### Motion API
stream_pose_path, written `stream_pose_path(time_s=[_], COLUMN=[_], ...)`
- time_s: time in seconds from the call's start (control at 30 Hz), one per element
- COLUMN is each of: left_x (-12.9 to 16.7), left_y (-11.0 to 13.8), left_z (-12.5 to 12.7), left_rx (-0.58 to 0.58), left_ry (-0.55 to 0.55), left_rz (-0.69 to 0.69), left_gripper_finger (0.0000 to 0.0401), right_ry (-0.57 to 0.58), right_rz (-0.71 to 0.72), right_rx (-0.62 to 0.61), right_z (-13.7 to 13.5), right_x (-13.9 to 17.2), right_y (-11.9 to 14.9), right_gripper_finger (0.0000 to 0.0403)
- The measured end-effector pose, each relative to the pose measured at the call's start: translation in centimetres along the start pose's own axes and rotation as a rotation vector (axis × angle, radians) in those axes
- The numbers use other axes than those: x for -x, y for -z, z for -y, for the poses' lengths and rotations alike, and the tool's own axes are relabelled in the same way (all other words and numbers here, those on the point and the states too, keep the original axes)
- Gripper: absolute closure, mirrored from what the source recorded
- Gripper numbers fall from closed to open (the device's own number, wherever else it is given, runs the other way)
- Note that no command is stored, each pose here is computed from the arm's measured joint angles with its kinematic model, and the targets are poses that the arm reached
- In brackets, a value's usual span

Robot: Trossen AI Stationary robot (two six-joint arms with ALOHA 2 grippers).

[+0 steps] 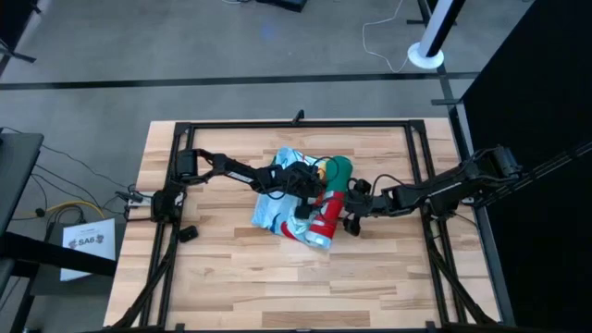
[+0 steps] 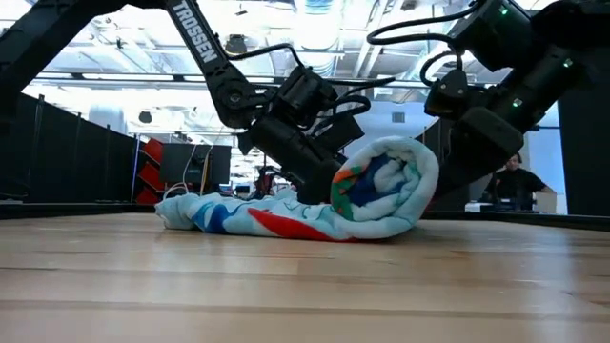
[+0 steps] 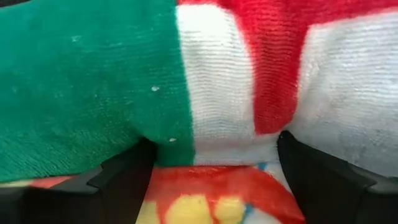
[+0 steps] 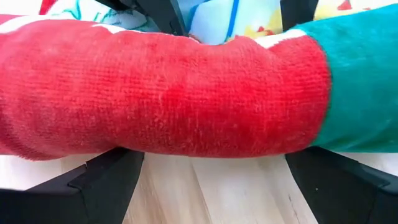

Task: Roll towel
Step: Roll the multicolor dinosaur print towel

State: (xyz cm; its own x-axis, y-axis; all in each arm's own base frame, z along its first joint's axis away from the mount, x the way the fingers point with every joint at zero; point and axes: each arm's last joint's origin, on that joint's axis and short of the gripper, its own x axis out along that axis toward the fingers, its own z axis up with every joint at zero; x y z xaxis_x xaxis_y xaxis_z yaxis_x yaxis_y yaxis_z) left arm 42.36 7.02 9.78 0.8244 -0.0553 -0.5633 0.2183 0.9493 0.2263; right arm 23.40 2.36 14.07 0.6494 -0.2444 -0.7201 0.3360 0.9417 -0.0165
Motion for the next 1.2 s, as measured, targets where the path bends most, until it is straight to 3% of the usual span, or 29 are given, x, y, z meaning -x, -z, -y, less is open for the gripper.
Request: stream_pose_path(time_s=[0.7, 1.03, 1.2], left_x=[1.1, 3.8, 5.5], left_y=[-0.8, -3.1, -3.5], left_z=[0.3, -0.2, -0.4], left_rx=[0.058, 0.066, 0.074], left_ry=[-0.017, -0.05, -0.077], left_rz=[-0.072, -0.091, -0.184], left_gripper_finger=[0.0077, 0.0077, 0.0077], right_ry=[0.002, 0.003, 0.003], right_rz=[0.003, -0.006, -0.008], right_rx=[0.038, 0.051, 0.052], right_z=[0.1, 0.0, 0.0], right_x=[0.0, 0.0, 0.0], right_y=[-0.1, 0.1, 0.1], right_gripper_finger=[0.0026, 0.0026, 0.0026])
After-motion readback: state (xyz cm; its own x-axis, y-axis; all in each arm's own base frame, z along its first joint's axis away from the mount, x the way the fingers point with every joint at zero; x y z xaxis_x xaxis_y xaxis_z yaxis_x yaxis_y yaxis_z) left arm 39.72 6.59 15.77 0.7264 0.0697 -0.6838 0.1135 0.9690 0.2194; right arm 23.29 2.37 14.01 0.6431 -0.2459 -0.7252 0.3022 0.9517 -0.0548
